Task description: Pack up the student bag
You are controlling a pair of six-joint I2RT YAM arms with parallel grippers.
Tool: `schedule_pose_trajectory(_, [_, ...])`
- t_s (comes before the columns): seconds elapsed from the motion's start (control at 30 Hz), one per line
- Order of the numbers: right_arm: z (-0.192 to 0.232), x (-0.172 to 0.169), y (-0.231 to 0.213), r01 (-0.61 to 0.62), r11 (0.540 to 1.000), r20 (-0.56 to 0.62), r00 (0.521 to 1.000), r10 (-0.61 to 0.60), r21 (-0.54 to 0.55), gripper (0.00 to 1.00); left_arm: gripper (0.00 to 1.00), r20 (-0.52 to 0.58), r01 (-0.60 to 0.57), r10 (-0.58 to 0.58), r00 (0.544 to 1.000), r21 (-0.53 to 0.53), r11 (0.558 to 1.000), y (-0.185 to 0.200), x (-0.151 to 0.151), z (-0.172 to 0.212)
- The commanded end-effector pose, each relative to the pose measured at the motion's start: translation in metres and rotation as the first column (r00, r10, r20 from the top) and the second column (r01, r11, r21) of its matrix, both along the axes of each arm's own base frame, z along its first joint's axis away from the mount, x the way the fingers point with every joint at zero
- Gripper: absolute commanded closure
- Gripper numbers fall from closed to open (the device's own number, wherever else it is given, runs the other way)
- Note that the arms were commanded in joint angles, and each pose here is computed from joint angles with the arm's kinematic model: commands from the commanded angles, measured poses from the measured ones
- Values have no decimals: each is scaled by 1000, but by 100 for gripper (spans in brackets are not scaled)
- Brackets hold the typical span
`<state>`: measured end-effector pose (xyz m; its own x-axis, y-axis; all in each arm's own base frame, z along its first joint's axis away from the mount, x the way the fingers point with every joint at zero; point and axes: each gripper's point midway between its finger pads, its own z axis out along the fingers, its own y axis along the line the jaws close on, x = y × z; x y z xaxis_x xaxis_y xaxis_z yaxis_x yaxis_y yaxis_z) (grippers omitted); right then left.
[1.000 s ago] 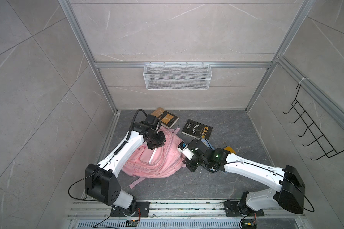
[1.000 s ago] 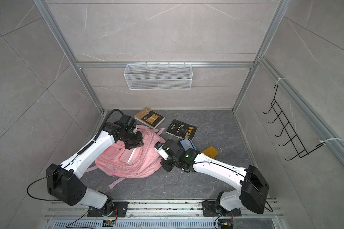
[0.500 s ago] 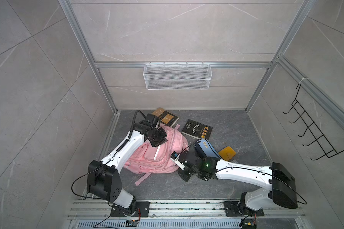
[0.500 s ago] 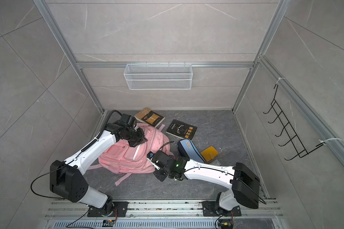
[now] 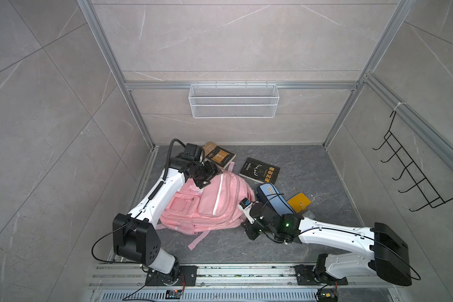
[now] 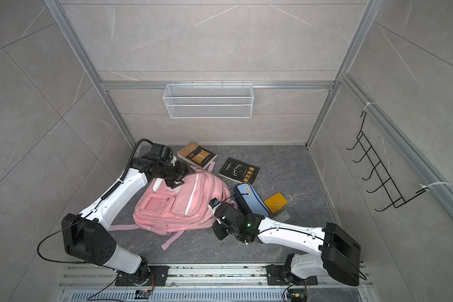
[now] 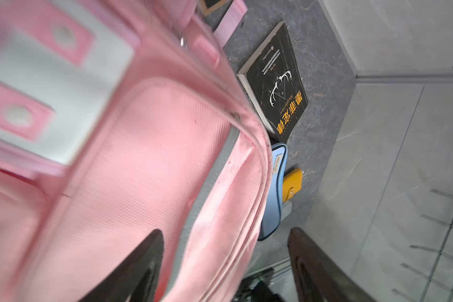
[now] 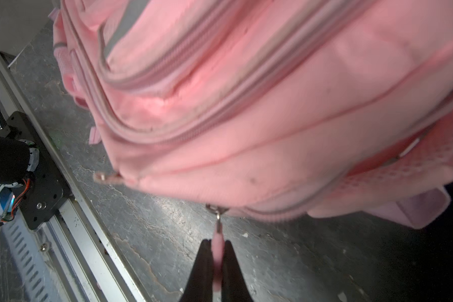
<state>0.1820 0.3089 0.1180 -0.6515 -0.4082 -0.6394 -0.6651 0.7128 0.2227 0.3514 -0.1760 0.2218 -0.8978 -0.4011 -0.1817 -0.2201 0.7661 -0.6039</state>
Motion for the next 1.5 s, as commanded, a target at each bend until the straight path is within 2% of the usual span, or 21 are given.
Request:
schedule_pose_trajectory(0.0, [13, 9, -12, 52, 997, -13, 999, -52, 51, 100, 14, -37, 148, -144, 989, 184, 972, 40, -13, -17])
schedule_pose_trajectory(0.1, [18, 20, -23, 82, 995, -21, 997, -81, 59, 100, 14, -82, 196, -180, 980, 285, 938, 64, -18, -34])
schedule_pose_trajectory(0.17, [20, 26, -27, 91, 994, -24, 996, -89, 53, 100, 15, -102, 260, -242, 965, 245, 934, 56, -23, -43])
schedule_pose_trajectory(0.27, [19, 34, -33, 102, 994, -37, 994, -101, 37, 100, 20, -106, 312, -301, 948, 119, 942, 29, -30, -50])
schedule_pose_trajectory(0.43, [18, 46, -39, 110, 994, -48, 993, -109, 16, 100, 29, -125, 329, -325, 937, 10, 944, 1, -38, -68])
schedule_pose_trajectory(0.6, [18, 53, -43, 116, 993, -53, 992, -116, 8, 100, 36, -150, 300, -301, 942, -27, 954, -6, -38, -92])
schedule_pose_trajectory(0.83, [11, 54, -45, 116, 993, -66, 991, -116, -4, 100, 47, -181, 335, -337, 924, -43, 941, -24, -43, -113])
schedule_pose_trajectory(1.07, [7, 56, -47, 126, 992, -64, 990, -126, -6, 100, 46, -229, 324, -320, 919, -21, 946, -27, -51, -137])
schedule_pose_trajectory(1.37, [6, 57, -49, 126, 992, -62, 990, -126, -13, 100, 41, -262, 311, -292, 920, 34, 950, -16, -63, -149])
schedule_pose_trajectory(1.47, [6, 57, -49, 122, 992, -63, 990, -123, -14, 100, 41, -252, 305, -295, 922, 2, 952, -21, -65, -150])
